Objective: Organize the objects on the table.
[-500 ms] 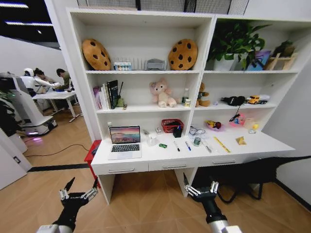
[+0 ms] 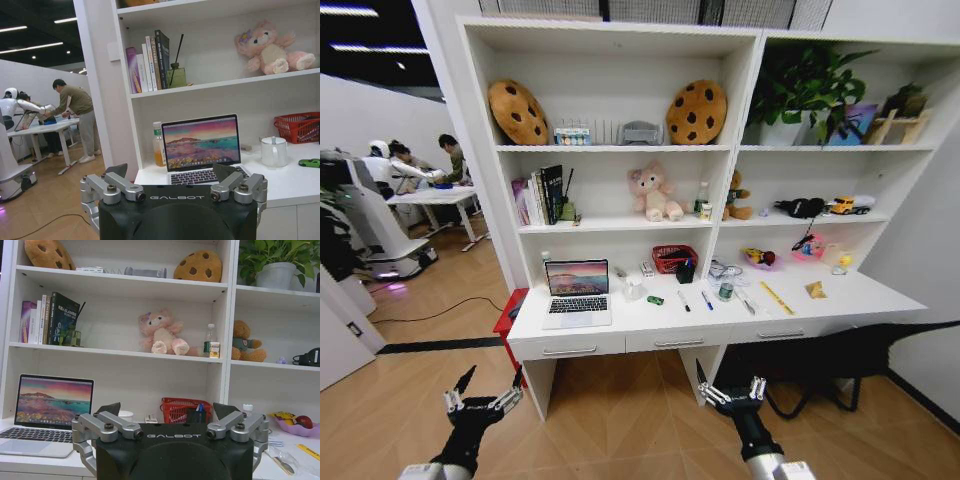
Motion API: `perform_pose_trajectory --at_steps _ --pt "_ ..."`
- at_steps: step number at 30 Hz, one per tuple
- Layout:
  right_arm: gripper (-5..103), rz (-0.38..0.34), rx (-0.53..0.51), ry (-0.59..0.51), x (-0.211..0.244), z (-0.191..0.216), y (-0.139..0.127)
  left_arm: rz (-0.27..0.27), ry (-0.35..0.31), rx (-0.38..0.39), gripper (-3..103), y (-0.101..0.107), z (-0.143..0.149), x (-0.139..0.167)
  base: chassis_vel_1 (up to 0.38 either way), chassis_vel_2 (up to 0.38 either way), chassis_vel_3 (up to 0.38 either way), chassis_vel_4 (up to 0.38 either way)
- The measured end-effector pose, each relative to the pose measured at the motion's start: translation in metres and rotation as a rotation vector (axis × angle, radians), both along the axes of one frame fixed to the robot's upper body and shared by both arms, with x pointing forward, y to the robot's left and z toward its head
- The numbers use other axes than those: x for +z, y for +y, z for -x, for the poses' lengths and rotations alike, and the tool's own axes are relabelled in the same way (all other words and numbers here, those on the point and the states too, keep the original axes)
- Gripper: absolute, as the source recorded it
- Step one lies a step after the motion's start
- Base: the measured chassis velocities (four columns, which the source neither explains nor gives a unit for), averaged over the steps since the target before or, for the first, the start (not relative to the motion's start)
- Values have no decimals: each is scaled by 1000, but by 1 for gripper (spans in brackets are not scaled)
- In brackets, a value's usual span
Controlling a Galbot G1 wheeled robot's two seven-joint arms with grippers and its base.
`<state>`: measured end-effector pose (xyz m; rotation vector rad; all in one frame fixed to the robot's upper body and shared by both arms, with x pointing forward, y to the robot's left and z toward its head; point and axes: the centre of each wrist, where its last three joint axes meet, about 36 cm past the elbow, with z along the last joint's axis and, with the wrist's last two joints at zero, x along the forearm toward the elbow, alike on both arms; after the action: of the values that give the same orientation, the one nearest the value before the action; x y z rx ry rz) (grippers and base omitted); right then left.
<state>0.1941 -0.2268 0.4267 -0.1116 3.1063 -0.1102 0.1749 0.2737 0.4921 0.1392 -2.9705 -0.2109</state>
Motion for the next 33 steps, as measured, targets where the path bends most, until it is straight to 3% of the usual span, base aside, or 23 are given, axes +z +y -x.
perform_pose_trajectory --at_steps 33 --pt "100 -8 -6 9 -7 1 1 -16 4 1 97 2 1 -5 -24 20 25 -22"
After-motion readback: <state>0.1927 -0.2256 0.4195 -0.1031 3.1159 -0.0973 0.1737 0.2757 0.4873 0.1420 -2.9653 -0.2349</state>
